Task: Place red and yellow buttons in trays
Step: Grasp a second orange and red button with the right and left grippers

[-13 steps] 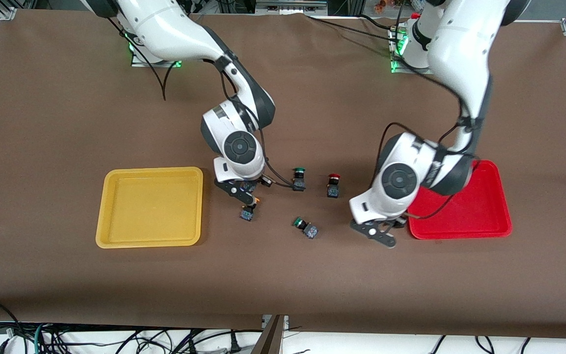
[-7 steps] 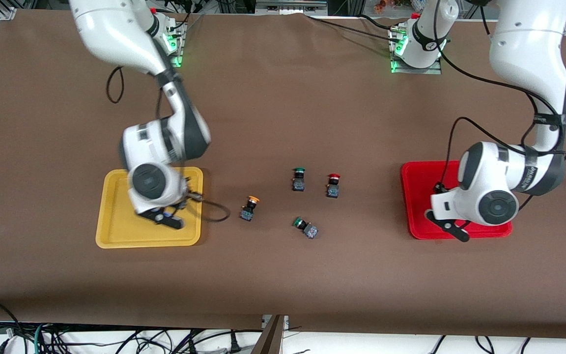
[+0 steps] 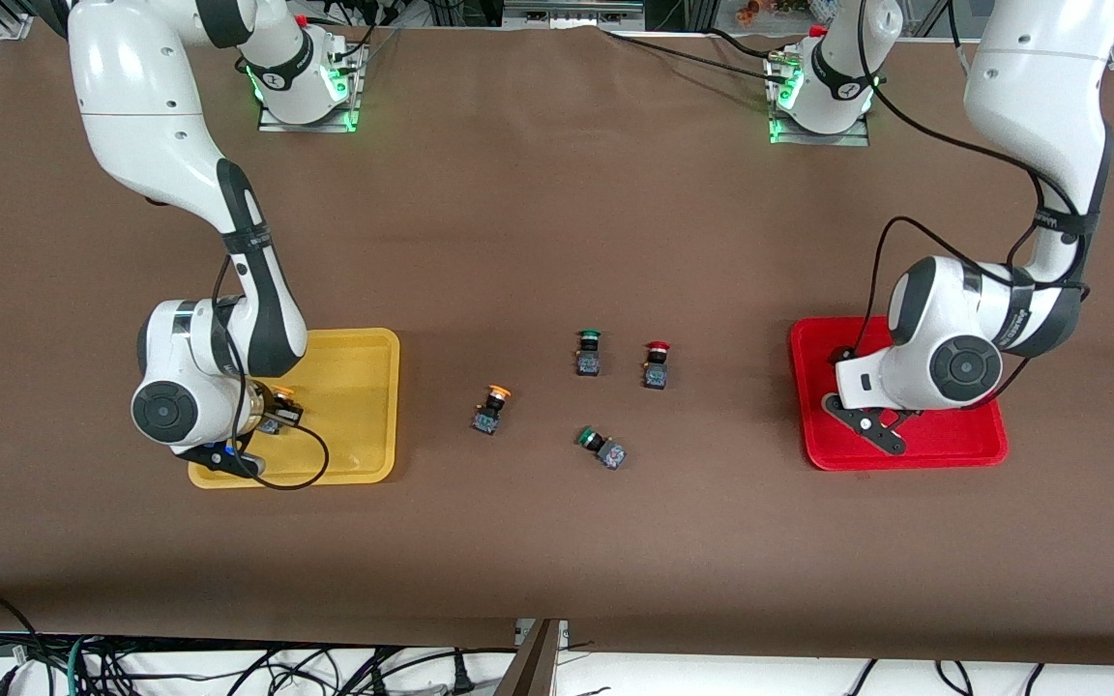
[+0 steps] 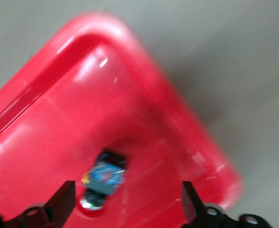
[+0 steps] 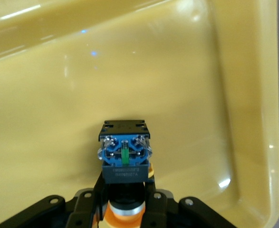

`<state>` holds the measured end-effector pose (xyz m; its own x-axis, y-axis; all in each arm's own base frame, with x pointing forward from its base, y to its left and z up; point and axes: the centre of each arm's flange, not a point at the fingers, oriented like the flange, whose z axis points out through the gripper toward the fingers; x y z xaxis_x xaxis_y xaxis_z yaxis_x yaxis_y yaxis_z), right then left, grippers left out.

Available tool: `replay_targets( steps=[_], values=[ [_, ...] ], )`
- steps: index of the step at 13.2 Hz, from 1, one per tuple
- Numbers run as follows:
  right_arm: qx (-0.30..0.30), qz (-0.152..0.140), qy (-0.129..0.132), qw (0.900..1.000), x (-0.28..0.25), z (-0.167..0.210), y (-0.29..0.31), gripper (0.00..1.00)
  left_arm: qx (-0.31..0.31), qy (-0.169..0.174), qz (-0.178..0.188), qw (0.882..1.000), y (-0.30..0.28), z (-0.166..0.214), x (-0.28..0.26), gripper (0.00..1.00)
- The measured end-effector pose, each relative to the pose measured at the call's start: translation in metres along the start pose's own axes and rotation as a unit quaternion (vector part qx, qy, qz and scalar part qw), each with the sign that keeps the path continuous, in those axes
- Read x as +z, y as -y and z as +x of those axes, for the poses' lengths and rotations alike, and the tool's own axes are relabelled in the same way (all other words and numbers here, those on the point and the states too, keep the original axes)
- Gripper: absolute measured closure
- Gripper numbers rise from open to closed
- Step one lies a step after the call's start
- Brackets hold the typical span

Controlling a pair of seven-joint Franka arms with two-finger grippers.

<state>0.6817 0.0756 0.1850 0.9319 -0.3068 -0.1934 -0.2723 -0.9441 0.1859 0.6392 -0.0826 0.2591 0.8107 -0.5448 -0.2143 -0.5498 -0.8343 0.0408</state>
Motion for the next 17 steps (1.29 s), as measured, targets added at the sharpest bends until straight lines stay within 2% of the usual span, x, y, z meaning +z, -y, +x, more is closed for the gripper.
replay_targets(
  steps=[1, 3, 5, 7, 9, 11, 13, 15, 17],
  values=[
    [-0.001, 0.002, -0.001, 1.000, -0.003, -0.001, 0.001, 0.61, -0.029, -0.012, -0.006, 0.999, -0.025, 0.010, -0.017, 0.00],
    [-0.011, 0.012, -0.010, 1.000, -0.017, -0.005, 0.014, 0.39, -0.106, -0.026, -0.021, 0.994, -0.079, 0.031, -0.028, 0.00],
    [-0.017, 0.040, -0.031, 0.999, -0.054, -0.022, 0.058, 0.16, -0.186, -0.035, -0.031, 0.981, -0.136, 0.053, -0.026, 0.00],
    [0.008, 0.065, -0.058, 0.996, -0.090, -0.051, 0.120, 0.00, -0.253, -0.035, -0.031, 0.966, -0.193, 0.071, -0.010, 0.00],
    [0.030, 0.091, -0.093, 0.991, -0.102, -0.086, 0.182, 0.00, -0.284, -0.063, -0.041, 0.956, -0.221, 0.088, 0.008, 0.00],
    [0.046, 0.110, -0.114, 0.986, -0.088, -0.113, 0.229, 0.00, -0.286, -0.088, -0.051, 0.953, -0.236, 0.102, 0.032, 0.00],
    [0.043, 0.114, -0.121, 0.985, -0.063, -0.129, 0.258, 0.00, -0.274, -0.106, -0.047, 0.955, -0.246, 0.111, 0.055, 0.00],
    [0.048, 0.118, -0.126, 0.984, -0.044, -0.135, 0.271, 0.00, -0.260, -0.108, -0.031, 0.959, -0.245, 0.112, 0.067, 0.00],
    [0.053, 0.127, -0.134, 0.982, -0.034, -0.134, 0.277, 0.00, -0.255, -0.108, -0.023, 0.961, -0.243, 0.112, 0.071, 0.05]
  ],
)
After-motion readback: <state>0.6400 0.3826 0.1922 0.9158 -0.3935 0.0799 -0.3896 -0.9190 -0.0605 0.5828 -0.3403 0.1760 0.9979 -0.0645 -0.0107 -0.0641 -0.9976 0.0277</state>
